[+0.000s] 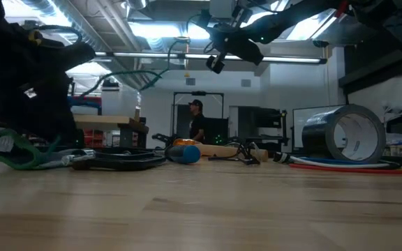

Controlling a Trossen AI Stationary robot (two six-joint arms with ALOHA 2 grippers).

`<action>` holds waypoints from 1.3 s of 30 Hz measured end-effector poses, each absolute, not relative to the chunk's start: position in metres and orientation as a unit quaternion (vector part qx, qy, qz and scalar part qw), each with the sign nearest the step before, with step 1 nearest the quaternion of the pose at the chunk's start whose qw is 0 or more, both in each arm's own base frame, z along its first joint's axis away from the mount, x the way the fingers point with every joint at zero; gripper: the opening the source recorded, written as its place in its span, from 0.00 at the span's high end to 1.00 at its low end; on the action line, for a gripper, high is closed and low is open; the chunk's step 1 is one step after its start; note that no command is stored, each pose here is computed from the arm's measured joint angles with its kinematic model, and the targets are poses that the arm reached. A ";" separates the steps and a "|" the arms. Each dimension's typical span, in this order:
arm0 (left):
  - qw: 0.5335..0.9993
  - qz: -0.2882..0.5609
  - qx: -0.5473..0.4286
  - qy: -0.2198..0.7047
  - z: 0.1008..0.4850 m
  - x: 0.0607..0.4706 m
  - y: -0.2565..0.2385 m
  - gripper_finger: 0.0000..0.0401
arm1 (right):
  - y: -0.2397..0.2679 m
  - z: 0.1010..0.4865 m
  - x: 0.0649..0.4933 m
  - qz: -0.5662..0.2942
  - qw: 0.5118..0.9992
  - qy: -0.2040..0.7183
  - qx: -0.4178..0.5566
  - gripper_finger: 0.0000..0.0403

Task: Coil cords
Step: Uncoil the green wire from the spool, then coil the green wire onto the spool

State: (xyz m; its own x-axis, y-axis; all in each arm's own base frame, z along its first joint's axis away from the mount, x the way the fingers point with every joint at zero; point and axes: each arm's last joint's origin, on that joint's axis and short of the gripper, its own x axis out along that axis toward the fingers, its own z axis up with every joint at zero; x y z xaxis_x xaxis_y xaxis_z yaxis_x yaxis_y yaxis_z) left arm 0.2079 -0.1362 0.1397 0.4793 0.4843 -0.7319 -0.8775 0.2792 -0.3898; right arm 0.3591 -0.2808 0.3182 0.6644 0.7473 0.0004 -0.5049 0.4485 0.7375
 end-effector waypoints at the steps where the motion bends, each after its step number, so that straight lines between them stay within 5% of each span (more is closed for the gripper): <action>1: 0.762 0.444 -0.405 0.241 0.140 0.209 -0.137 0.73 | -0.281 0.318 0.359 0.375 0.835 0.165 0.368 1.00; 8: 0.800 0.409 -0.420 0.131 0.147 0.222 -0.142 0.59 | -0.269 0.351 0.346 0.381 0.852 0.148 0.329 1.00; 15: 0.847 0.397 -0.350 0.047 0.157 0.231 -0.141 0.60 | -0.240 0.417 0.308 0.391 0.880 0.109 0.246 1.00; 23: 0.858 0.414 -0.298 0.053 0.159 0.238 -0.130 0.59 | -0.192 0.474 0.252 0.369 0.912 0.079 0.162 1.00; 32: 0.867 0.436 -0.239 0.040 0.162 0.247 -0.118 0.59 | -0.149 0.477 0.200 0.181 0.959 0.198 0.091 1.00; 39: 0.874 0.452 -0.181 0.016 0.175 0.255 -0.110 0.59 | -0.135 0.461 0.204 0.199 0.942 0.244 0.118 1.00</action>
